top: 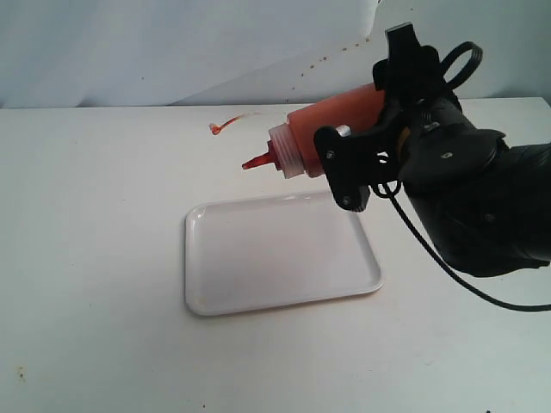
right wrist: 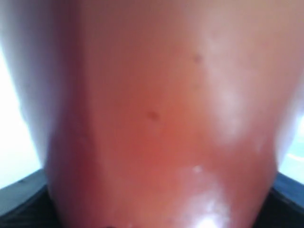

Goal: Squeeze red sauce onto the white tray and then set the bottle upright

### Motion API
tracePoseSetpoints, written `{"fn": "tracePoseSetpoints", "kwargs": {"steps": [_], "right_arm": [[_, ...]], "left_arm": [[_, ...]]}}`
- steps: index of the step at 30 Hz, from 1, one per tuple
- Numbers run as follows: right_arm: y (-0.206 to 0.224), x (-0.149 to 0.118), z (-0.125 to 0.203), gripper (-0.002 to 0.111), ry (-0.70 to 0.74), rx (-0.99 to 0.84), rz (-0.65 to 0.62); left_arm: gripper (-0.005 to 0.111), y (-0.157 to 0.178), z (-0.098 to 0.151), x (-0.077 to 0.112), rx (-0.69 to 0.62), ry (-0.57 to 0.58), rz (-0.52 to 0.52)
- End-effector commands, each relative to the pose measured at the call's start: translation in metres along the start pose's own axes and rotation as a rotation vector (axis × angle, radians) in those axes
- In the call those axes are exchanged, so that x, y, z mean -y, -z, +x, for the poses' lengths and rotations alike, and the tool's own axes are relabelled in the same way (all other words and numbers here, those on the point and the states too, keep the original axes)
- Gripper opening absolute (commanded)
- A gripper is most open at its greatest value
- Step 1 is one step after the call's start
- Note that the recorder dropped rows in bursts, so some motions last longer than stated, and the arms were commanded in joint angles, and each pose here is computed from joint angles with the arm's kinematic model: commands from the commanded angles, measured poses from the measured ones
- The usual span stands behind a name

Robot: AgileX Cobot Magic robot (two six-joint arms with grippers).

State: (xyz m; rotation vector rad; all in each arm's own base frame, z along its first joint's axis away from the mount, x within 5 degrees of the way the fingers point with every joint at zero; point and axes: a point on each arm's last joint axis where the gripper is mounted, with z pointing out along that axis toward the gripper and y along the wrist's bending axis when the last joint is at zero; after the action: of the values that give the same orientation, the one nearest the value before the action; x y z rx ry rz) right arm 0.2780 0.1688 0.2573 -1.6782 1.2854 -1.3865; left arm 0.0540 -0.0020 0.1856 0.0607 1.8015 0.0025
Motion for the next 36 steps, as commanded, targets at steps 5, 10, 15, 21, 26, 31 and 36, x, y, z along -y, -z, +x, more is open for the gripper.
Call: {"fn": "tracePoseSetpoints", "kwargs": {"steps": [5,10,15,21,26,31,36], "right_arm": [[0.004,0.007,0.008,0.0,0.153,-0.049,0.031],[0.004,0.007,0.008,0.0,0.188,-0.048,0.031],[0.004,0.007,0.008,0.0,0.188,-0.05,0.031],[0.004,0.007,0.008,0.0,0.188,-0.05,0.031],[0.004,0.007,0.008,0.0,0.188,-0.052,0.031],[0.004,0.007,0.008,0.0,0.188,-0.052,0.031],[0.004,0.007,0.008,0.0,0.188,-0.05,0.031]], "left_arm": [[0.0,0.0,0.001,0.001,0.005,0.01,0.007],[0.0,0.0,0.001,0.001,0.005,0.01,0.007],[0.0,0.0,0.001,0.001,0.005,0.01,0.007],[0.0,0.0,0.001,0.001,0.005,0.01,0.007],[0.0,0.0,0.001,0.001,0.005,0.01,0.007],[0.0,0.0,0.001,-0.002,0.003,-0.12,-0.025],[0.0,0.001,-0.013,-0.002,0.15,-0.12,-0.033]]}}
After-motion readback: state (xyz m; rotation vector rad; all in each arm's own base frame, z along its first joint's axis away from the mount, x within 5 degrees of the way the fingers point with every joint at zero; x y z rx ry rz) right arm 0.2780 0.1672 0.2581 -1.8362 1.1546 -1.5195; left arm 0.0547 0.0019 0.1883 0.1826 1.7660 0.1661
